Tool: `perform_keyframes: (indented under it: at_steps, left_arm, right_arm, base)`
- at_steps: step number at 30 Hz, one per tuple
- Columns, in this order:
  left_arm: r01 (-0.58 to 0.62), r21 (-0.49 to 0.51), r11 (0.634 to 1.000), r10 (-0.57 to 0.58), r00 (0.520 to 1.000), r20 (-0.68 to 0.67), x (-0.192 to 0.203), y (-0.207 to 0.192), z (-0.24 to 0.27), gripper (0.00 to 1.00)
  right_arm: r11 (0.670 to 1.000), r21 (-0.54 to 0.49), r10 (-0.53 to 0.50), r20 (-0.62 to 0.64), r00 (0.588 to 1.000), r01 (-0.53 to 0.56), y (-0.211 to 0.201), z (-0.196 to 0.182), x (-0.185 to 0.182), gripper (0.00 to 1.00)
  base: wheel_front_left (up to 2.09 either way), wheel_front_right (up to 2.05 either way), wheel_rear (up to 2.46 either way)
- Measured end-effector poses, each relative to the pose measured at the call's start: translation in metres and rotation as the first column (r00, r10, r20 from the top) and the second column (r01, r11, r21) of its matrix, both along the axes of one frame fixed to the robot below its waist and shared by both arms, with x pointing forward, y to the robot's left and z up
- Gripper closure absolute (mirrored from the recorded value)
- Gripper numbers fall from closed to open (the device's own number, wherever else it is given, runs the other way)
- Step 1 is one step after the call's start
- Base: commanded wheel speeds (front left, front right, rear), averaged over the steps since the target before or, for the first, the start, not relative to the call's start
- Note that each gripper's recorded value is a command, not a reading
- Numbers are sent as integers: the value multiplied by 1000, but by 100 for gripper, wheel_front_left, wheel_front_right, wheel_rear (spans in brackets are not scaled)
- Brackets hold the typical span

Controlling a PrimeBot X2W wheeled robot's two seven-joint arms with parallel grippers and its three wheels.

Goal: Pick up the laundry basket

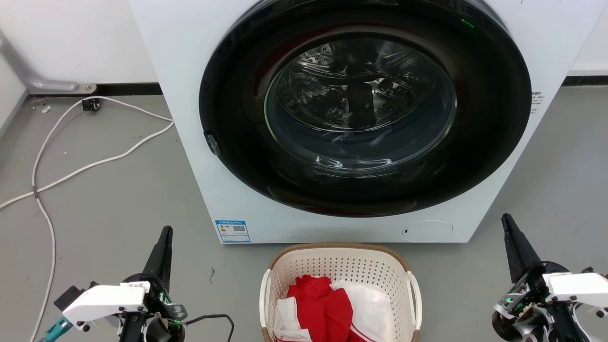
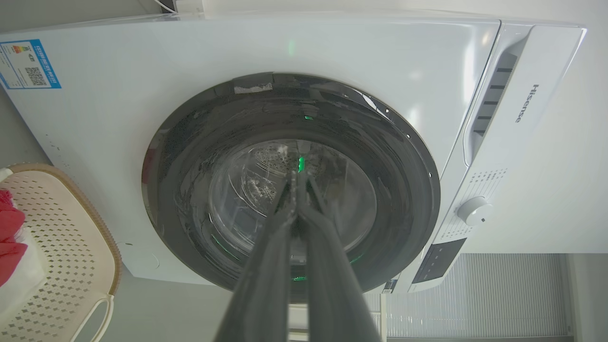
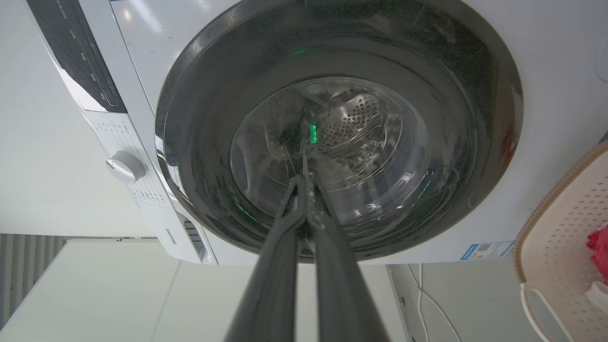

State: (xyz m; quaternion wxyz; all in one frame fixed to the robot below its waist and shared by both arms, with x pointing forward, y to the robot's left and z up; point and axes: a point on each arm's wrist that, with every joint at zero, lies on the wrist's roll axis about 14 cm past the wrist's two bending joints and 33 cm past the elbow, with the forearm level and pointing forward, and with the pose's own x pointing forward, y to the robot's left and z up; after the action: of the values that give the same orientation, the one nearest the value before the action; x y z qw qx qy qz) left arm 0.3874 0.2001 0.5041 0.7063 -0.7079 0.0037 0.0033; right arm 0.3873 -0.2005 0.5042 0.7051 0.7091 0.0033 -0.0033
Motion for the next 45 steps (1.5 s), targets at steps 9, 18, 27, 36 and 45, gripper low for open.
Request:
perform_keyframes:
  at_steps: [9, 18, 27, 36, 45]
  left_arm:
    - [0, 0, 1000, 0, 1000, 0, 0, 0, 0, 100]
    - [0, 0, 1000, 0, 1000, 0, 0, 0, 0, 0]
    - [-17, 1, 1000, 17, 996, -82, -14, 0, -28, 0]
    - [-42, 140, 989, 50, 997, -56, -11, 7, -18, 0]
    - [-40, 321, 946, 56, 998, -39, -7, 4, -5, 0]
  right_arm:
    - [1000, -1, 0, 0, 1000, 0, 0, 0, 0, 100]
    - [1000, -2, 0, 0, 1000, 0, 0, 0, 0, 0]
    - [1000, -17, -15, -94, 995, 13, -1, -31, -15, 0]
    - [982, -190, -32, -59, 998, 20, -2, -18, -11, 0]
    - [923, -384, -31, -13, 999, 23, 0, -3, -7, 0]
  base:
    - [0, 0, 0]
    - [0, 0, 0]
    - [0, 0, 0]
    - [0, 0, 0]
    - [0, 0, 0]
